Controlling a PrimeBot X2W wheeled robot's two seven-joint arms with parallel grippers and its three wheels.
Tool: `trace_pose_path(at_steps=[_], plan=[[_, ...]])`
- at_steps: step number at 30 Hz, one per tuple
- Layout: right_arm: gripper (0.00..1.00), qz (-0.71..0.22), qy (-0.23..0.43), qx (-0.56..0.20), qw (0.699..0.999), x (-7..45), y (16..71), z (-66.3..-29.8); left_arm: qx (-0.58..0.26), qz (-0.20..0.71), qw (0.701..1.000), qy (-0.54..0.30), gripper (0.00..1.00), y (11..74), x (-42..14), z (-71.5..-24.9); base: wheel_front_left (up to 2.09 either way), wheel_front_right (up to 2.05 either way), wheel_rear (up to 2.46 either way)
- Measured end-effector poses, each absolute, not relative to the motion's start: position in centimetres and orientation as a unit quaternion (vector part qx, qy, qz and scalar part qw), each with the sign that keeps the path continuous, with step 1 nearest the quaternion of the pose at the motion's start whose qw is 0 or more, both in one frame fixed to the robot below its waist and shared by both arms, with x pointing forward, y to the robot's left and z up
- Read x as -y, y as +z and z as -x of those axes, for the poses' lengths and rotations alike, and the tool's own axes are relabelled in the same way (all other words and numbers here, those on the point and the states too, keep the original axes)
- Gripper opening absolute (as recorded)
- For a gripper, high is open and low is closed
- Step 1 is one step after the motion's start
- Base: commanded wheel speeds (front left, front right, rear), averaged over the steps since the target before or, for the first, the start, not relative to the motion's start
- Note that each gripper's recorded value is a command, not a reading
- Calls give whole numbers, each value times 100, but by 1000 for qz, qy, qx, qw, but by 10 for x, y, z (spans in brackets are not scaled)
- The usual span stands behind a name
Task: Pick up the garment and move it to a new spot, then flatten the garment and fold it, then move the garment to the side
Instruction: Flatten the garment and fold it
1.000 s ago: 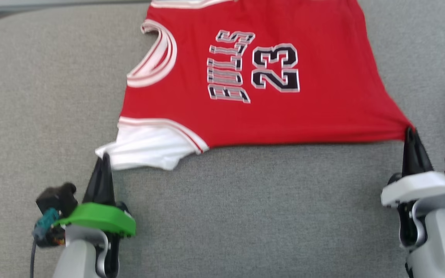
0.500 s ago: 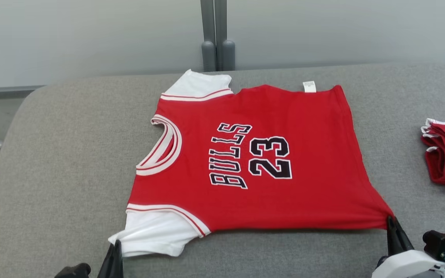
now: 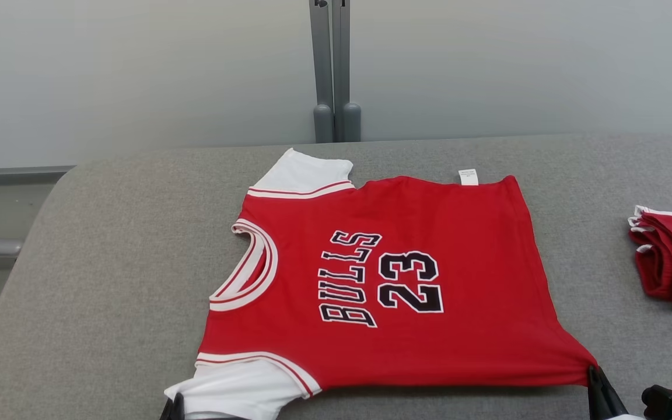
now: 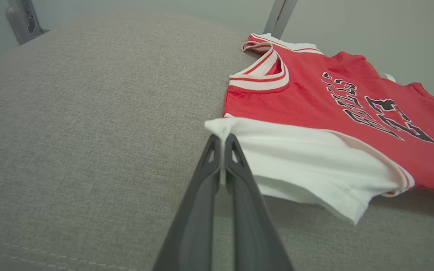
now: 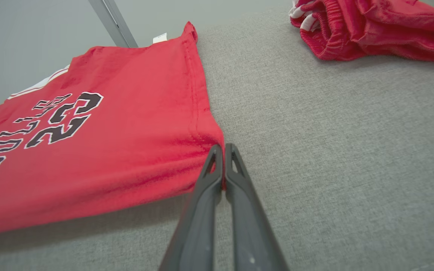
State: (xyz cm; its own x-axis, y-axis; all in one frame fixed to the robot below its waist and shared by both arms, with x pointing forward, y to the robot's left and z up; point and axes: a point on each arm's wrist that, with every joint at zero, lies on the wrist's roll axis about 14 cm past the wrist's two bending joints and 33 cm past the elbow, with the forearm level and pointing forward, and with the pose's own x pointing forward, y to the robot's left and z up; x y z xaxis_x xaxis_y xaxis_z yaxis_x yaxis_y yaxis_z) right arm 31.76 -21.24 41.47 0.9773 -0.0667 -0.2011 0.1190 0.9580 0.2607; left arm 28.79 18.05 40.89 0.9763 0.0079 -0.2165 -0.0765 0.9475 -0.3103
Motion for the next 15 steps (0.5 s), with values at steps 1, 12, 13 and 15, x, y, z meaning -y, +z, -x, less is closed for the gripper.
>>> trace_pose_path(at_steps=[1, 12, 13, 15], plan=[[0, -137, -47, -95, 985, 213, 415, -318, -104, 160, 981, 19, 0, 411, -179, -289, 0, 0, 0], [0, -119, -21, -56, 991, 204, 444, -372, -27, 135, 989, -46, 0, 467, -149, -361, 0, 0, 0], [0, -117, -19, -53, 992, 203, 446, -379, -19, 129, 990, -48, 0, 473, -147, -370, 0, 0, 0], [0, -105, -14, -49, 993, 202, 450, -393, -7, 120, 991, -51, 0, 482, -145, -387, 0, 0, 0]])
